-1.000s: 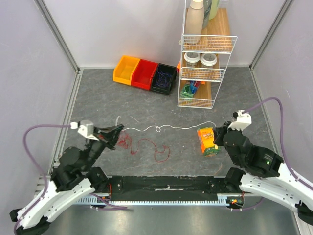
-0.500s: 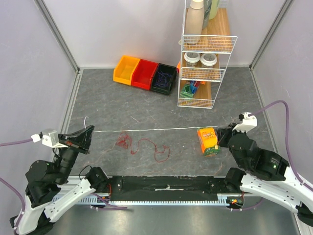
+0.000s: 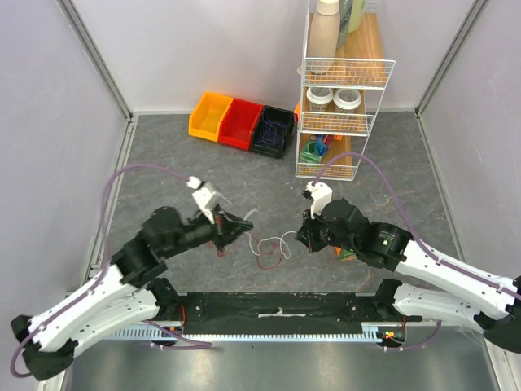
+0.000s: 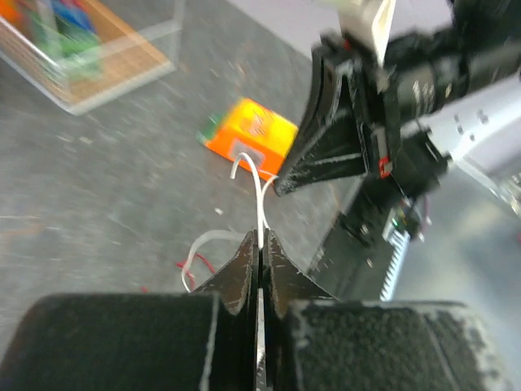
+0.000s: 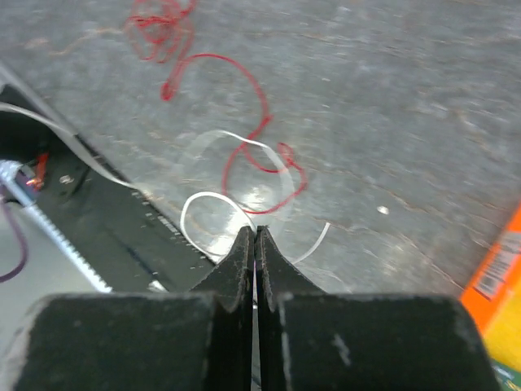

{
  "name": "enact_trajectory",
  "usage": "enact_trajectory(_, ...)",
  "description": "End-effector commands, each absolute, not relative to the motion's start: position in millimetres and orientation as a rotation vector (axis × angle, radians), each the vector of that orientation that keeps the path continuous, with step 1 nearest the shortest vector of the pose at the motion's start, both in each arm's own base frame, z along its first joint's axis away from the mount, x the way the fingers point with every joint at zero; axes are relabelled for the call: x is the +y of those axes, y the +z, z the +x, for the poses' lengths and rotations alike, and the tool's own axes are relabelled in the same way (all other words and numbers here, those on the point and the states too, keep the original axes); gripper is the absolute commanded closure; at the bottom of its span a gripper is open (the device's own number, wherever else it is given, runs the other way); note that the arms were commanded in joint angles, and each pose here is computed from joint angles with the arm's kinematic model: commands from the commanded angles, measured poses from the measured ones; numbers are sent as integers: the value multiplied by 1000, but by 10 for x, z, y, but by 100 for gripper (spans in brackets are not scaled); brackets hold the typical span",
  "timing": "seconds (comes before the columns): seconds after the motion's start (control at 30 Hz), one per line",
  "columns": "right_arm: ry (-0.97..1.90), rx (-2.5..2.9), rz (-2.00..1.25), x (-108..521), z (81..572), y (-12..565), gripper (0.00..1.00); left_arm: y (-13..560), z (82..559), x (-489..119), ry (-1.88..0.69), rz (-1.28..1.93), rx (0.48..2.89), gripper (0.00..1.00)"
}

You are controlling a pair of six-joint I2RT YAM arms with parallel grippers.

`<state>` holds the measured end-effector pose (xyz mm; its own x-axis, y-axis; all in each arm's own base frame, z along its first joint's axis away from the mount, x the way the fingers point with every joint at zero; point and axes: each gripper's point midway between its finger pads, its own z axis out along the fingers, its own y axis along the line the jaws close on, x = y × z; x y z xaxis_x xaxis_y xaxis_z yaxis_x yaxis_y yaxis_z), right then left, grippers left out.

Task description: Untangle the cables

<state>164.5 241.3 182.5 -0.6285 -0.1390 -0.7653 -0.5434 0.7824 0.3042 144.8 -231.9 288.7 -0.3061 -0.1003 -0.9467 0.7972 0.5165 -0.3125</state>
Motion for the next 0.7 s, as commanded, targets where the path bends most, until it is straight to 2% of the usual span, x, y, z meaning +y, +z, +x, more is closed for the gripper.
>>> enact_trajectory(0.0,1016,2003,-656,2859,1436,2374,100,2953,1163,-2789,-1323,772,1557,98)
enact_trajectory(0.1,1077,1982,-662,2972,1417,2436,100,2819,1122,-2990,-1428,826,1587,98)
enact_trajectory(0.37,1106,1982,-684,3032,1394,2415,100,2647,1255,-3153,-1439,807,1651,96)
enact_trajectory(0.67,1100,1968,-687,2973,1368,2443,100,2571,1394,-3027,-1318,731,1695,97)
